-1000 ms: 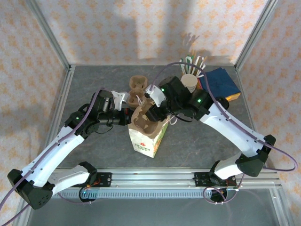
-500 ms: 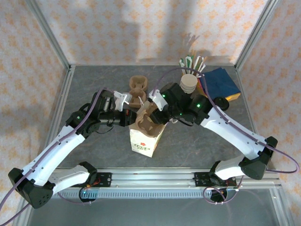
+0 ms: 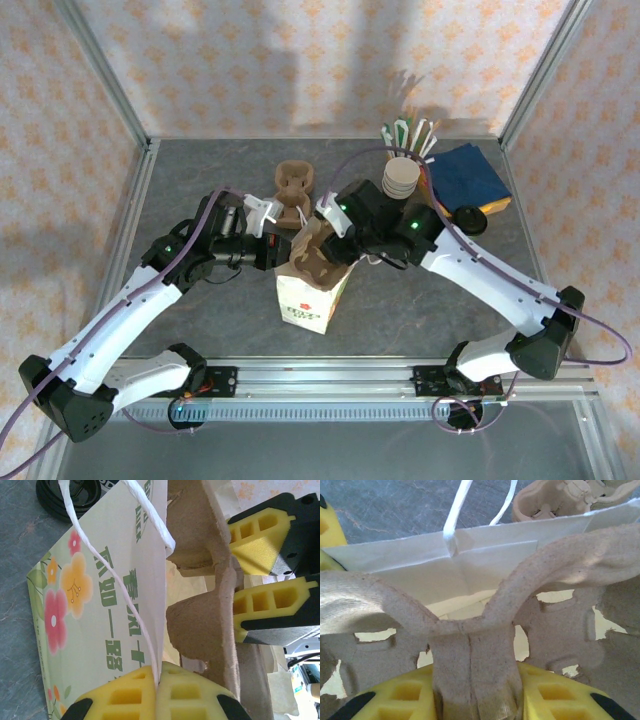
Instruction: Pack the takeout coffee
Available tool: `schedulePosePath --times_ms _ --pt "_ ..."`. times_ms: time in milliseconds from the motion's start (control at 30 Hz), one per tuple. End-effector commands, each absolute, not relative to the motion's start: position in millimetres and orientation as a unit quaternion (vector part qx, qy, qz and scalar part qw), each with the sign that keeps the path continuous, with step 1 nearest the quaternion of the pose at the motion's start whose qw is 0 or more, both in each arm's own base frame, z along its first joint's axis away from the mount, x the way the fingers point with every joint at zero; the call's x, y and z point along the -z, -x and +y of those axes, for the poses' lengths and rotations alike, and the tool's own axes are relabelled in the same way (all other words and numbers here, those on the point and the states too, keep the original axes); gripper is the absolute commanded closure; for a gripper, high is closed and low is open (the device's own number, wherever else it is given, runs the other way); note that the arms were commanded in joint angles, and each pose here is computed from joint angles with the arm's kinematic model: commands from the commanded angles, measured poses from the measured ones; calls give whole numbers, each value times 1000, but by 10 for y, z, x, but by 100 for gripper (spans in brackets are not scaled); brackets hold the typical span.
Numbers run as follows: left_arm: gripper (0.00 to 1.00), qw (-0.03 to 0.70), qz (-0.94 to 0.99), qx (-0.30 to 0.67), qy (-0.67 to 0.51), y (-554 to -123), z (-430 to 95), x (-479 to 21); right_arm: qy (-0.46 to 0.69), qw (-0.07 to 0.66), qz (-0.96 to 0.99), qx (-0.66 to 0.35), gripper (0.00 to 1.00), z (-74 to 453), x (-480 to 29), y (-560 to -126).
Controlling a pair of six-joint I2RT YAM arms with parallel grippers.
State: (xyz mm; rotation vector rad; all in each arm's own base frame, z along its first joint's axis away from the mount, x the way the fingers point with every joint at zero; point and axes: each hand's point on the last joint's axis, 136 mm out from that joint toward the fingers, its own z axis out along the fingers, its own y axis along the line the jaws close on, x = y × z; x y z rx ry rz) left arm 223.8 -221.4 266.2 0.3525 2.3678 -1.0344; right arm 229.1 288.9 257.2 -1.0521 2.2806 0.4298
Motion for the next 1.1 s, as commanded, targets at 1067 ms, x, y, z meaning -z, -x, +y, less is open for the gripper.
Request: schedulePosePath --times_ms 1067 --pt "100 260 870 373 -192 -2210 -2280 -2618 377 245 891 -65 66 2647 -2043 -2405"
